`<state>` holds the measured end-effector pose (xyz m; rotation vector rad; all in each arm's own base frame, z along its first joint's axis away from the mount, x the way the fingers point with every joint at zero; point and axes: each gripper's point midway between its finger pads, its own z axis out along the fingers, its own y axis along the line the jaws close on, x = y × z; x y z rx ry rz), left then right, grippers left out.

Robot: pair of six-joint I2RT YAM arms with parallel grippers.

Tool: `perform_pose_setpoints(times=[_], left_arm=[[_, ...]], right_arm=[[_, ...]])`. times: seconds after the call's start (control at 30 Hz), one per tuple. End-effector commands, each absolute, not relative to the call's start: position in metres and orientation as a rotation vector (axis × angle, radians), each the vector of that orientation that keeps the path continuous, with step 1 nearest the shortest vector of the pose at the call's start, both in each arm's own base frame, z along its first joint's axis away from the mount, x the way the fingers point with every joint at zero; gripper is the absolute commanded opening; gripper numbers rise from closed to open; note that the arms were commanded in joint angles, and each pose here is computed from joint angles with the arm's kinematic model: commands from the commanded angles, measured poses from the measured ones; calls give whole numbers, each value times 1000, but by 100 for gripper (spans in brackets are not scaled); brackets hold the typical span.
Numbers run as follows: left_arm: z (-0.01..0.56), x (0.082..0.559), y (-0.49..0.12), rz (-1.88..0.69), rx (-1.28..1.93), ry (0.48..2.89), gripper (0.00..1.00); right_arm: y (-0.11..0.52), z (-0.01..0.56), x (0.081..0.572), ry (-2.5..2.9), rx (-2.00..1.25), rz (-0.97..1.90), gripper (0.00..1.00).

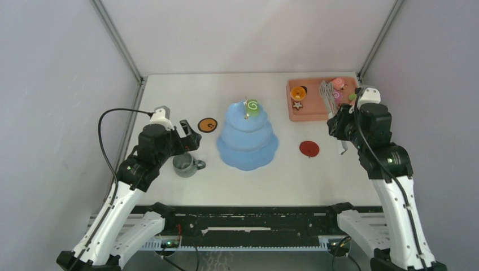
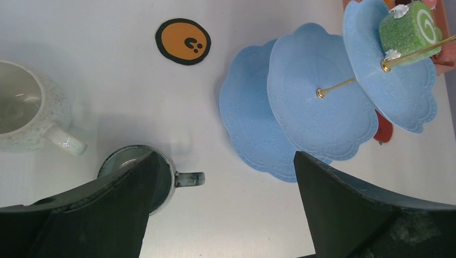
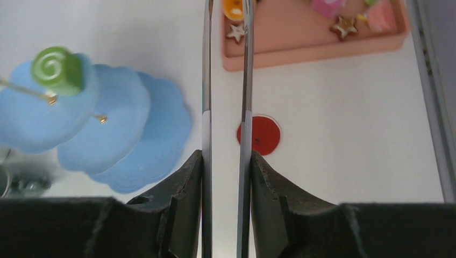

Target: Serve the afternoon tea

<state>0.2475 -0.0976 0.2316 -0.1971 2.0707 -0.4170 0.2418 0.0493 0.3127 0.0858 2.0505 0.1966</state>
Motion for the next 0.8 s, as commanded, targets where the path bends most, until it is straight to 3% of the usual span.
perform_pose_setpoints(times=[0.0,0.43,0.77], left_arm=[[251,254,-105,-476,-179,2009,100],[255,252,-107,-467,-135,2025,100],[246,251,-107,-460,-130,2044,100]], right_arm=[[52,280,269,2141,200,309,38],[41,228,378,2137,456,510,45],[34,189,424,2146,527,638,48]])
